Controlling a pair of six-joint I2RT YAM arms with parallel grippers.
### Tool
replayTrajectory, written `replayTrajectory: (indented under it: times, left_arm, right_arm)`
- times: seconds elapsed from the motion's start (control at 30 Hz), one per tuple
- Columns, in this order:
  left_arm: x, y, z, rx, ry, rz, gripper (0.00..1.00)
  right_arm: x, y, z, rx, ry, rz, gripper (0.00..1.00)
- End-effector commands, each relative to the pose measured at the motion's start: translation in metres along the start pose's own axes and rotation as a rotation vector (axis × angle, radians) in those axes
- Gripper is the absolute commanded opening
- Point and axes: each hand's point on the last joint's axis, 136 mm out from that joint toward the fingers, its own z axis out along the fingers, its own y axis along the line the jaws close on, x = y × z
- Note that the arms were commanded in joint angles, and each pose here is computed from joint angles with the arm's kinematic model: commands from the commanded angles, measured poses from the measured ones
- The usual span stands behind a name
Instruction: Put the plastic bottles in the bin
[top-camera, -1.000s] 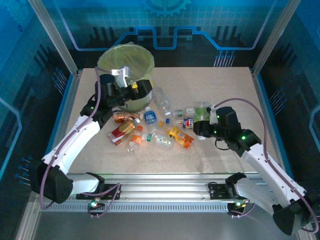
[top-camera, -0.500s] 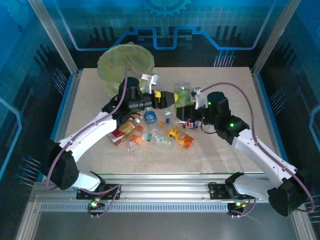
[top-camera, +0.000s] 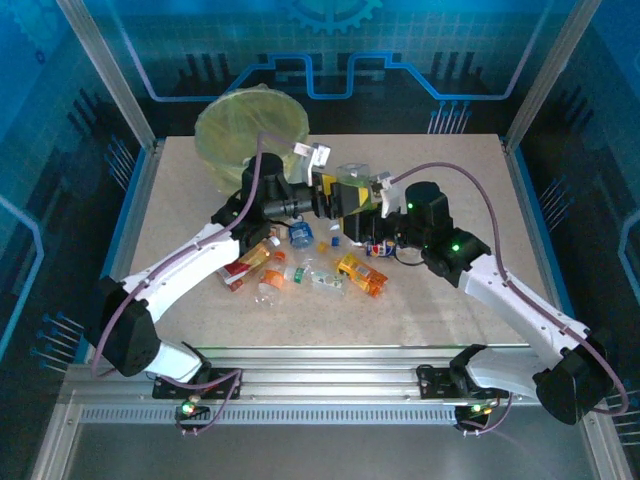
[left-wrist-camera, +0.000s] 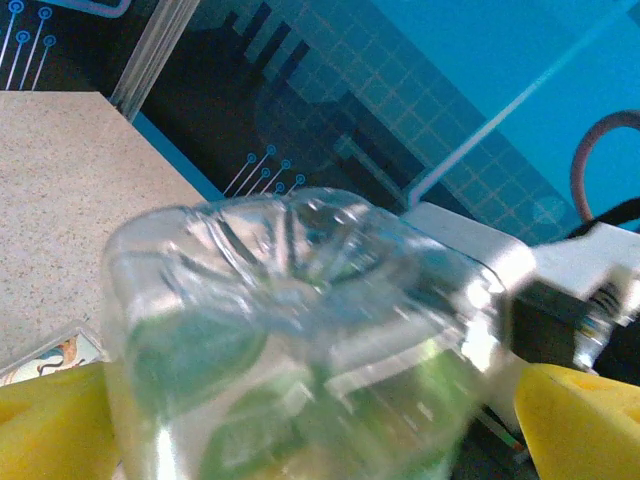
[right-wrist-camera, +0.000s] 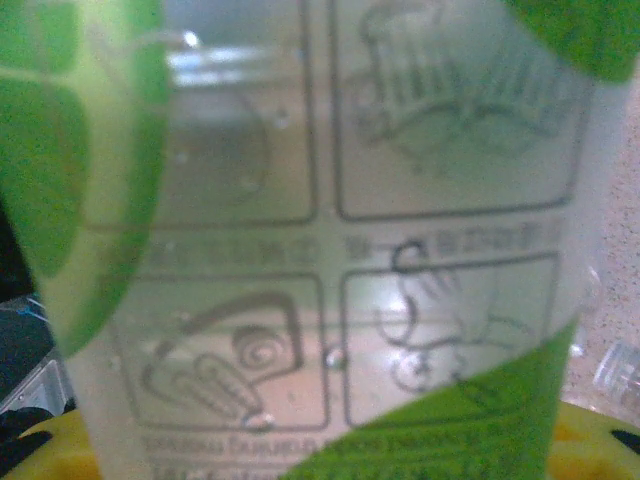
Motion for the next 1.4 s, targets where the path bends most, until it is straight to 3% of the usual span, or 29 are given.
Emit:
replayTrajectory:
  times: [0.0,0.1,0.33,0.43,0.5,0.57,0.67,1.0,1.37]
  left_arm:
    - [-0.016,-0.016,0.003,0.058,-0.037,0.021,0.92]
    - [-0.016,-0.017,0.003,0.064,-0.038,0.016,0.83]
    - [-0.015,-0.019,0.001,0.072,-0.042,0.008,0.52]
    - [-0.015,-0.020,-0.001,0.075,-0.046,0.009,0.43]
    - [-0.018,-0.022,-0.003,0.074,-0.055,0.018,0.42]
    - [-0.021,-0.022,-0.005,0.064,-0.067,0.028,0.40]
    - [-0.028,-0.017,-0.010,0.036,-0.091,0.032,0.36]
    - [-0.082,0.014,-0.045,-0.124,-0.210,0.068,0.33]
    - [-0.174,0.053,-0.120,-0.429,-0.376,0.179,0.32]
  right_arm:
    - [-0.019,0.019,-0.002,-0.048,-0.050,-0.053,0.46]
    - [-0.019,0.022,-0.002,-0.056,-0.051,-0.061,0.46]
    - [-0.019,0.022,0.000,-0.041,-0.050,-0.065,0.48]
    - [-0.018,0.021,0.001,-0.035,-0.047,-0.065,0.53]
    - [-0.018,0.020,0.001,-0.026,-0.043,-0.063,0.63]
    - [-0.017,0.018,0.000,-0.009,-0.038,-0.063,0.84]
    - [-0.015,0.014,-0.003,0.019,-0.032,-0.068,1.00]
    - [-0.014,0.014,-0.022,0.054,-0.028,-0.095,1.00]
    - [-0.015,0.005,-0.033,0.119,-0.056,-0.091,1.00]
